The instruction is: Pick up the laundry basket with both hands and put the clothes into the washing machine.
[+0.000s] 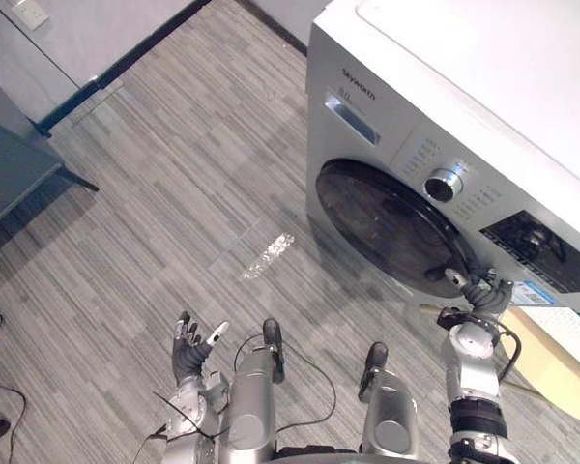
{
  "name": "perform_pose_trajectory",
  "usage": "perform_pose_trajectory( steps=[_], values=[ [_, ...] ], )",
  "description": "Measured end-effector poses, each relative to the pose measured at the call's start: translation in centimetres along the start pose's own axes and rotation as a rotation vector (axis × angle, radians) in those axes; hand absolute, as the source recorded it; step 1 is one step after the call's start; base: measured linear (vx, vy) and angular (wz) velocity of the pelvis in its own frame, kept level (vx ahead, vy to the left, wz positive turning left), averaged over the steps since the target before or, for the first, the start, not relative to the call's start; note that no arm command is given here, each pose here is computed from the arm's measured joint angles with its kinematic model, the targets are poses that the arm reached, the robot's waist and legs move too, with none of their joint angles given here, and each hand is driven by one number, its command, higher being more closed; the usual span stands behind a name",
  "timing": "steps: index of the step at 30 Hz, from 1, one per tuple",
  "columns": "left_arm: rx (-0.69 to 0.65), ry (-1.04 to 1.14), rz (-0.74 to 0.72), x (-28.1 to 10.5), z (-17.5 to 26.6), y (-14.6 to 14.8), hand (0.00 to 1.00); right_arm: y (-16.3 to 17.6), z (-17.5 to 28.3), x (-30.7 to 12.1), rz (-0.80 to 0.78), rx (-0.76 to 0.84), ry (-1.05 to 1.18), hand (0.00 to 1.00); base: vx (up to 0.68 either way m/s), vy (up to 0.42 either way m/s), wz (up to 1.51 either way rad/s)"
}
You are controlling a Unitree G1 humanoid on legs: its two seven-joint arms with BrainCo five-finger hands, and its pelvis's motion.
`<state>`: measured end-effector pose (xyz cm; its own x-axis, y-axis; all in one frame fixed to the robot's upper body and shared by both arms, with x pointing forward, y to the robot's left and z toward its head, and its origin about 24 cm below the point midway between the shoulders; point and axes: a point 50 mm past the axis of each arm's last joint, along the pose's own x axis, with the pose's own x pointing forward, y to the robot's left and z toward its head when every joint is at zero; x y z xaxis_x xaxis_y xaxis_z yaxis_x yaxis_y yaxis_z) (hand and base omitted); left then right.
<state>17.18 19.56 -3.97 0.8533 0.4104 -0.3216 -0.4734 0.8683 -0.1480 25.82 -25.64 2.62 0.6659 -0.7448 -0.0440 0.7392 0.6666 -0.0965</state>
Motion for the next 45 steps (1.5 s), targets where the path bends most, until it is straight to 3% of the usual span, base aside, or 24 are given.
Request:
perform_pose_trajectory(
  steps=[4,7,13,14,18,21,23,26,33,37,45],
  values=[
    [0.002,0.001,-0.017,0.0,0.0,-0.4,0.00,0.6,0.7,0.4,0.008,0.009,-0.019,0.00,-0.02,-0.008,-0.10],
    [0.015,-0.004,-0.057,0.1,0.1,-1.2,0.00,1.6,0.7,2.1,0.042,-0.083,-0.002,0.00,0.00,-0.020,0.01],
    [0.008,-0.032,-0.099,0.1,0.4,-2.2,0.00,2.9,1.4,4.6,-0.016,-0.130,0.027,0.00,-0.03,-0.035,0.03],
    [0.003,-0.034,-0.107,0.0,0.3,-2.4,0.00,3.3,1.7,5.0,-0.023,-0.134,0.026,1.00,-0.12,-0.057,0.00],
    [-0.017,-0.046,-0.179,0.0,0.6,-4.1,0.00,4.7,4.8,7.1,-0.026,-0.148,-0.015,1.00,-0.19,-0.045,-0.07],
    [-0.062,-0.090,-0.211,0.6,1.8,-5.8,0.00,3.2,7.4,9.0,-0.063,-0.158,-0.088,1.00,-0.17,0.034,0.13],
    [-0.089,-0.055,-0.220,0.0,1.0,-6.5,0.00,3.0,11.6,10.2,-0.009,-0.219,-0.234,1.00,-0.33,0.198,-1.09],
    [-0.086,-0.109,-0.255,1.3,2.4,-7.7,0.00,0.3,14.7,11.9,-0.098,-0.229,-0.278,1.00,-0.24,-0.009,0.78],
    [-0.047,-0.041,-0.204,0.9,0.7,-6.3,0.00,1.5,13.2,10.8,0.008,-0.357,-0.302,1.00,-0.09,-0.125,0.12],
    [-0.045,-0.052,-0.214,1.0,0.9,-6.4,0.00,6.7,9.1,6.4,0.251,-0.372,-0.301,1.00,0.03,-0.139,-0.22],
    [-0.044,-0.050,-0.215,1.0,0.9,-6.4,0.00,11.7,4.8,0.3,0.574,-0.442,-0.310,1.00,0.02,-0.102,0.01]
  ],
)
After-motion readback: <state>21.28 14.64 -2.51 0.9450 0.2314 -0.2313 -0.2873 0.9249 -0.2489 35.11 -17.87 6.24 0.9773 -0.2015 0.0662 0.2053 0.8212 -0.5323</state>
